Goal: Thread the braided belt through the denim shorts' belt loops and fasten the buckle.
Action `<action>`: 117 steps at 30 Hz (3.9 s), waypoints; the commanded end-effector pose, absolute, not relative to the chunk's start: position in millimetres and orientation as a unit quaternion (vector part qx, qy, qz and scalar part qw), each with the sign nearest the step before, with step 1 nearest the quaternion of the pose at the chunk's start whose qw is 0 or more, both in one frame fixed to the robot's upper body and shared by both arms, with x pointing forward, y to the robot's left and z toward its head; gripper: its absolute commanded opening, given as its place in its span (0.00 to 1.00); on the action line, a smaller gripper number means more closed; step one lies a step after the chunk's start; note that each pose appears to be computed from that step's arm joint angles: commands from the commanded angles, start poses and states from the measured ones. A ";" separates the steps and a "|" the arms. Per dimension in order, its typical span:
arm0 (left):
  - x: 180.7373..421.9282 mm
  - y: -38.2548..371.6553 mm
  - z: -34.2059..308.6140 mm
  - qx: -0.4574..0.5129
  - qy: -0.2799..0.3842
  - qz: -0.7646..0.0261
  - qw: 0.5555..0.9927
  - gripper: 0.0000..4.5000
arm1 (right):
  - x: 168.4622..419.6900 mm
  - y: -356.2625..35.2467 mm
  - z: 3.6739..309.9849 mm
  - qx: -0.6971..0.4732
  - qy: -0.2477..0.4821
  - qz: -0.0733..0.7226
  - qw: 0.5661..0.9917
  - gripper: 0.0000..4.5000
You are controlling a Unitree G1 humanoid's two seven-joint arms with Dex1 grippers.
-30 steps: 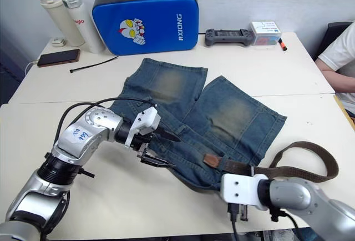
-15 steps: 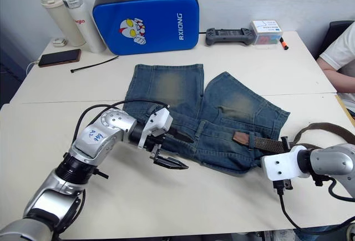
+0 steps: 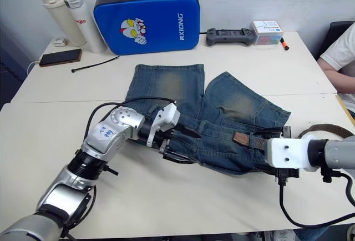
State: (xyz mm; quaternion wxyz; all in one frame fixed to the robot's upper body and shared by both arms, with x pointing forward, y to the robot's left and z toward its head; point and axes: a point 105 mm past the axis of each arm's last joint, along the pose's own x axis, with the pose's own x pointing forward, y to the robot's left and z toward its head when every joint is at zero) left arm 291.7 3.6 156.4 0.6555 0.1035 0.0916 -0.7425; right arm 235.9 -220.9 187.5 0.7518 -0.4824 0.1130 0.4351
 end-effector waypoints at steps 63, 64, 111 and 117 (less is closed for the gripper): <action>354.2 -61.2 174.2 -0.064 0.354 -0.565 0.742 0.01 | 201.4 -222.6 166.1 -0.357 0.204 0.309 0.858 1.00; 355.4 -52.9 174.1 -0.065 0.356 -0.558 0.747 0.01 | 203.4 -222.0 165.6 -0.357 0.203 0.313 0.856 1.00; 289.9 87.3 179.9 0.106 0.314 -0.629 0.703 1.00 | 248.2 -203.8 119.1 -0.582 0.160 0.515 0.609 0.02; 281.7 83.9 172.1 0.120 0.320 -0.646 0.682 1.00 | 280.3 -240.4 126.9 -0.655 0.081 0.503 0.558 0.02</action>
